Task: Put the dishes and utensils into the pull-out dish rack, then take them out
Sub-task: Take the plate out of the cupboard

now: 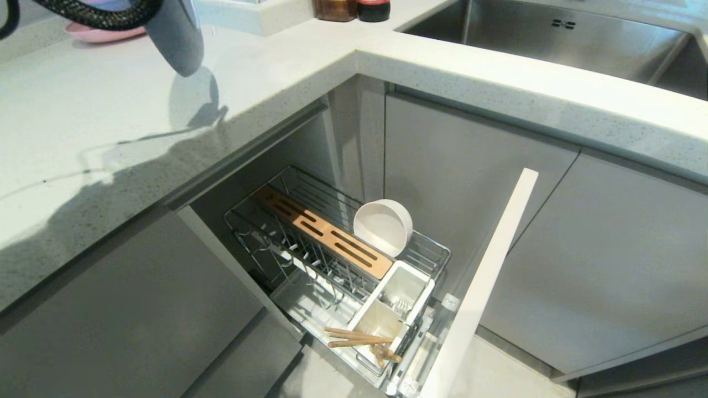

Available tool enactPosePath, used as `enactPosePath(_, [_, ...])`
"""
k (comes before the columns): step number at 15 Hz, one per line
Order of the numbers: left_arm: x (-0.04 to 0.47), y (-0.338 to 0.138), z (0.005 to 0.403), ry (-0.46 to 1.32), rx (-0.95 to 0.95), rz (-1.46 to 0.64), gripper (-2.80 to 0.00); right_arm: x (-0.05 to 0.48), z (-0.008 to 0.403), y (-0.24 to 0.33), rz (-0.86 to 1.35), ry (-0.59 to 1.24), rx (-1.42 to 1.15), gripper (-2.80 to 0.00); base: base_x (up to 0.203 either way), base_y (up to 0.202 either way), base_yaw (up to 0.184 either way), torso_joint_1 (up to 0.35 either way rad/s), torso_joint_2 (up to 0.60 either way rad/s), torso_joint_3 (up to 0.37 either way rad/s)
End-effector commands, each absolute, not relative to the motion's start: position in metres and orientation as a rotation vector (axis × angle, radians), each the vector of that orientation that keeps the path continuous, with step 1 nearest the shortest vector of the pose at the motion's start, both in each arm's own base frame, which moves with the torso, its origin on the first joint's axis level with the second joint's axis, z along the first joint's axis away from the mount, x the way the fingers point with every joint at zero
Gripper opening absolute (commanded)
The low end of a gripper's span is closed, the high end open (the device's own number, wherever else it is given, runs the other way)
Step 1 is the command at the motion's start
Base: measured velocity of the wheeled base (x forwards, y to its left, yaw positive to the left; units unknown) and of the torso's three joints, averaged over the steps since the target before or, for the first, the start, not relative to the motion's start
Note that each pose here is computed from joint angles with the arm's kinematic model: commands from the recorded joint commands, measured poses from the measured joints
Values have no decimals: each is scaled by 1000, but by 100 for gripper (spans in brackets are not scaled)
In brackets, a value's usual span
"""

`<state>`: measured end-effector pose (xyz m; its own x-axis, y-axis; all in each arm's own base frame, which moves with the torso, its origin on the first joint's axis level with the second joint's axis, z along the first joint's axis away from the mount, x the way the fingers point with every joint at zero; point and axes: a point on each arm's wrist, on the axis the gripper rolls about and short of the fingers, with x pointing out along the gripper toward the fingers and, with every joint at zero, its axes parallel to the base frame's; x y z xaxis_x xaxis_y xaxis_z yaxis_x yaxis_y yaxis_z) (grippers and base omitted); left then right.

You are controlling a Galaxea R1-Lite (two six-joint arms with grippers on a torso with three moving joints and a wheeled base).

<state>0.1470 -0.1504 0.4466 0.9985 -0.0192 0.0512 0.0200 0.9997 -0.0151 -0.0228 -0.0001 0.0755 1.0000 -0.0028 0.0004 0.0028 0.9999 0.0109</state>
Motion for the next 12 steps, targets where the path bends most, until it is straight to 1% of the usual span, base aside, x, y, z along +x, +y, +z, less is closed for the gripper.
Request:
enactPosePath(1, [159,-134,448,-53,-15,80,-280,-23,75,0,-3,2,11,-280,0,0,0,0,0,0])
enactPosePath(6, [181,-99,448,-55,-9,280,-280,-23,75,0,-3,2,11,-280,0,0,0,0,0,0])
enactPosePath(9, [186,-88,448,-51,-1,337,-280,-23,75,0,-3,2,11,-280,0,0,0,0,0,0])
enactPosePath(11, [186,-79,445,-19,41,378,-280,-23,75,0,-3,2,11,-280,0,0,0,0,0,0])
enactPosePath(12, [187,-72,441,24,87,404,-280,-23,75,0,-3,2,11,-280,0,0,0,0,0,0])
